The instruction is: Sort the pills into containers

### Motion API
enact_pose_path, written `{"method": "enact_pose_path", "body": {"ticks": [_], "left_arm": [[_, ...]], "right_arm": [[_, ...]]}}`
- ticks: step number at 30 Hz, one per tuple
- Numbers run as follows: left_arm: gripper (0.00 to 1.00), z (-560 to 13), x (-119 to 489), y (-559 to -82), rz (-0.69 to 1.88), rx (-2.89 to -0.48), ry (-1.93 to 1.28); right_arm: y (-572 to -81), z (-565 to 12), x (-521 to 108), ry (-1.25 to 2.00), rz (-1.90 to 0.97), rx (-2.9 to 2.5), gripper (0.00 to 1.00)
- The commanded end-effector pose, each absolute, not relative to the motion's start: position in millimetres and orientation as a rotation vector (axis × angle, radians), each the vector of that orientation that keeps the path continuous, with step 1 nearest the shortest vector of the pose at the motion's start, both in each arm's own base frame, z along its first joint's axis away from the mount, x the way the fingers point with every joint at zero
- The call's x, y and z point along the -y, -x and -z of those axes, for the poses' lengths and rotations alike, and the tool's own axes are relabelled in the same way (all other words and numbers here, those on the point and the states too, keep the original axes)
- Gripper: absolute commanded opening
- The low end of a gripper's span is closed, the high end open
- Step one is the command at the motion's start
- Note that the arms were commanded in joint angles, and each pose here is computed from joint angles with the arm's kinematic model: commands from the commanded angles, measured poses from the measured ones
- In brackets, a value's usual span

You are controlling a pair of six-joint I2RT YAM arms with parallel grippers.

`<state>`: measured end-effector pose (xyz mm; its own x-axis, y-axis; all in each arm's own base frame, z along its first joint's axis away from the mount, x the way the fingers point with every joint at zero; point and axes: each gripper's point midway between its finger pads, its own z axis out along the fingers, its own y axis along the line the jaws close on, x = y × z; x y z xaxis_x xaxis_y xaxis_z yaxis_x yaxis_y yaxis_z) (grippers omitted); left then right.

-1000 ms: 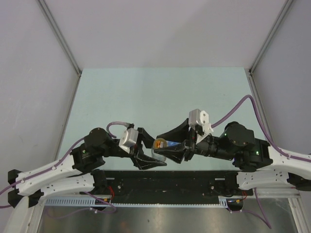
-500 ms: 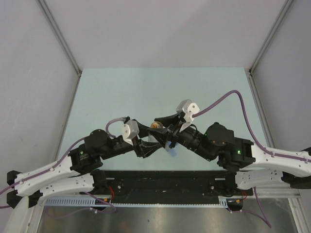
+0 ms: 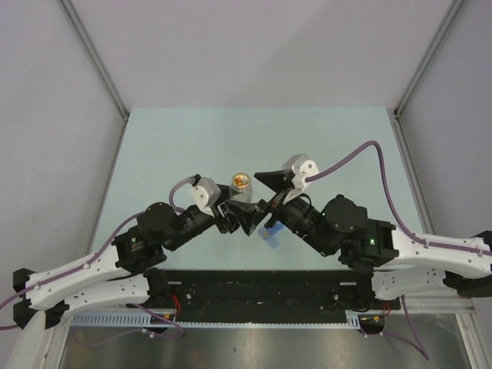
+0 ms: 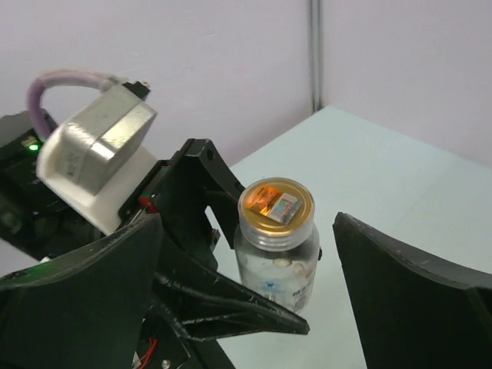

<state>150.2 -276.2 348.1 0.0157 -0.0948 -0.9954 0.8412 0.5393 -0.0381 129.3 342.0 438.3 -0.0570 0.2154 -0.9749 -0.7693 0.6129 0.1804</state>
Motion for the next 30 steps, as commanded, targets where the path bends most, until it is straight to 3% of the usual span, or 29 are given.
{"method": "enact_pose_path", "body": {"ticks": [1, 10, 20, 30], "left_arm": [[0.0, -372, 268, -164, 0.803, -1.334, -0.594], [0.0, -373, 271, -129, 0.988, -1.279, -0.679], [0.0, -389, 288, -32, 1.382, -1.025, -1.11], [0.0, -390, 295, -15, 1.45, -0.968, -1.217]], "right_arm": [[-107, -485, -325, 0.474, -1.03, -1.281, 1.0], [-80, -510, -284, 0.562, -1.111, -1.169, 1.0], [-51, -475, -277, 0.85, -1.114, -1.169, 1.0], [-39, -454, -300, 0.989, -1.113, -1.168, 0.98]]}}
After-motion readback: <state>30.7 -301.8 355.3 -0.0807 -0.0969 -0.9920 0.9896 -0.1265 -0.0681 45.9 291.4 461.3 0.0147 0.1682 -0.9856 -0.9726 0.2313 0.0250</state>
